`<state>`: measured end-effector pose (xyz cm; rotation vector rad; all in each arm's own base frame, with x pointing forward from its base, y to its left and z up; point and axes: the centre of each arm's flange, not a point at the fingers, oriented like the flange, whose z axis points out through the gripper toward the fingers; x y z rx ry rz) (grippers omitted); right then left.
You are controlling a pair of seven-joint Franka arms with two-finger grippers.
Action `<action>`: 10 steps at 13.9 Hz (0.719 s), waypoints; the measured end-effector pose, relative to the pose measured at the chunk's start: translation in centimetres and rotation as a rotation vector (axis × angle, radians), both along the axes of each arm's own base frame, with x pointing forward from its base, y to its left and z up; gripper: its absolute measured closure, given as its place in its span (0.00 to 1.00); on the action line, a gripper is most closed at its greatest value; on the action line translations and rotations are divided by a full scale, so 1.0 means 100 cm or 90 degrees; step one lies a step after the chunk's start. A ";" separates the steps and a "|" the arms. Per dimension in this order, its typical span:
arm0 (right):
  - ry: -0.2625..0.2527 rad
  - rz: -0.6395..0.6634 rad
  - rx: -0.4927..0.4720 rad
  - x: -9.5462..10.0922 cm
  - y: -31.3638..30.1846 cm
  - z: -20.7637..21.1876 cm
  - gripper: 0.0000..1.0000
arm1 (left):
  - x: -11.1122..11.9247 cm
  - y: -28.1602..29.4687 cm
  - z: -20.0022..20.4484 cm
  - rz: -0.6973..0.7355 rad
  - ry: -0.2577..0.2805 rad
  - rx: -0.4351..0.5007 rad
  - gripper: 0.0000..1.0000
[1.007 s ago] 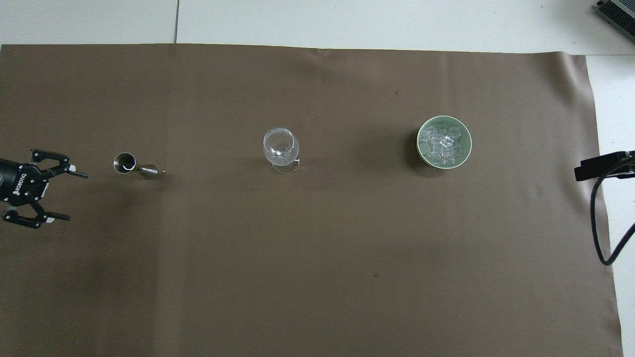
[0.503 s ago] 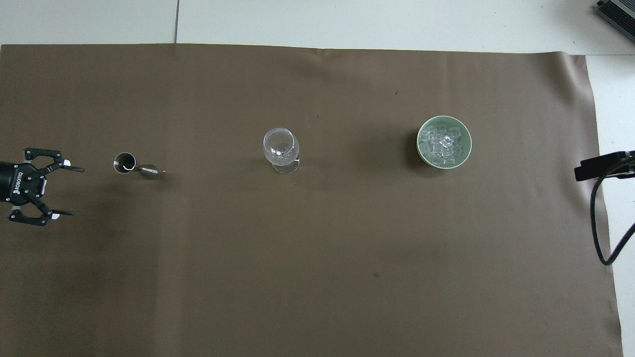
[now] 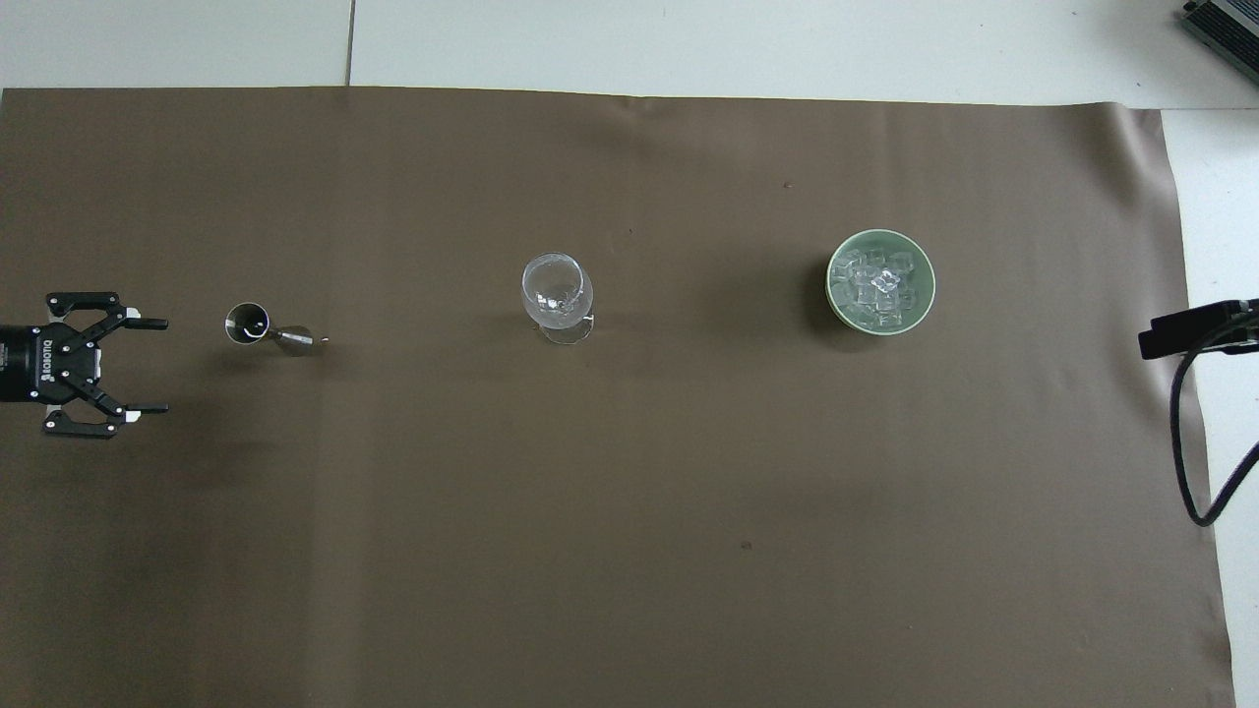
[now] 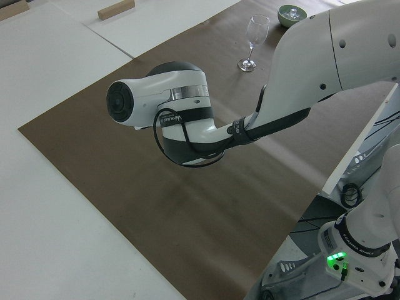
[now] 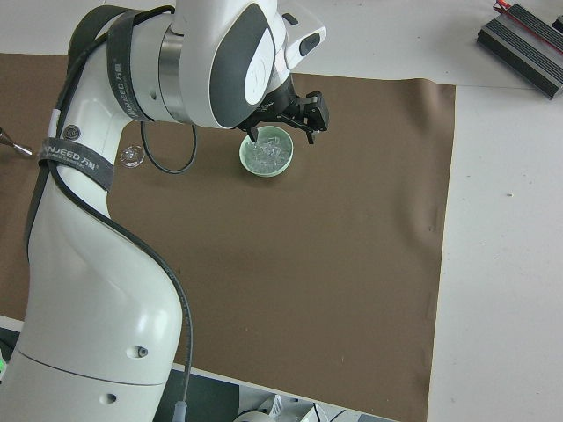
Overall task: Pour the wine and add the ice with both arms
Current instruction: 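Open the left gripper and move it toward the silver bottle, then close the left gripper around the silver bottle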
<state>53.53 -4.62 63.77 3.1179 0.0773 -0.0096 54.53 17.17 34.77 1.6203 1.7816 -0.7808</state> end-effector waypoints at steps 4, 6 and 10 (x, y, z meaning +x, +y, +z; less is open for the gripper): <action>0.000 0.000 0.000 0.000 0.000 0.000 0.00 | -0.007 0.007 -0.040 0.071 0.038 -0.074 0.00; 0.000 0.000 0.000 0.000 0.000 0.000 0.00 | -0.007 0.005 -0.050 0.074 0.048 -0.085 0.00; 0.000 0.000 0.000 0.000 0.000 0.000 0.00 | -0.006 -0.013 -0.060 0.065 0.036 -0.117 0.00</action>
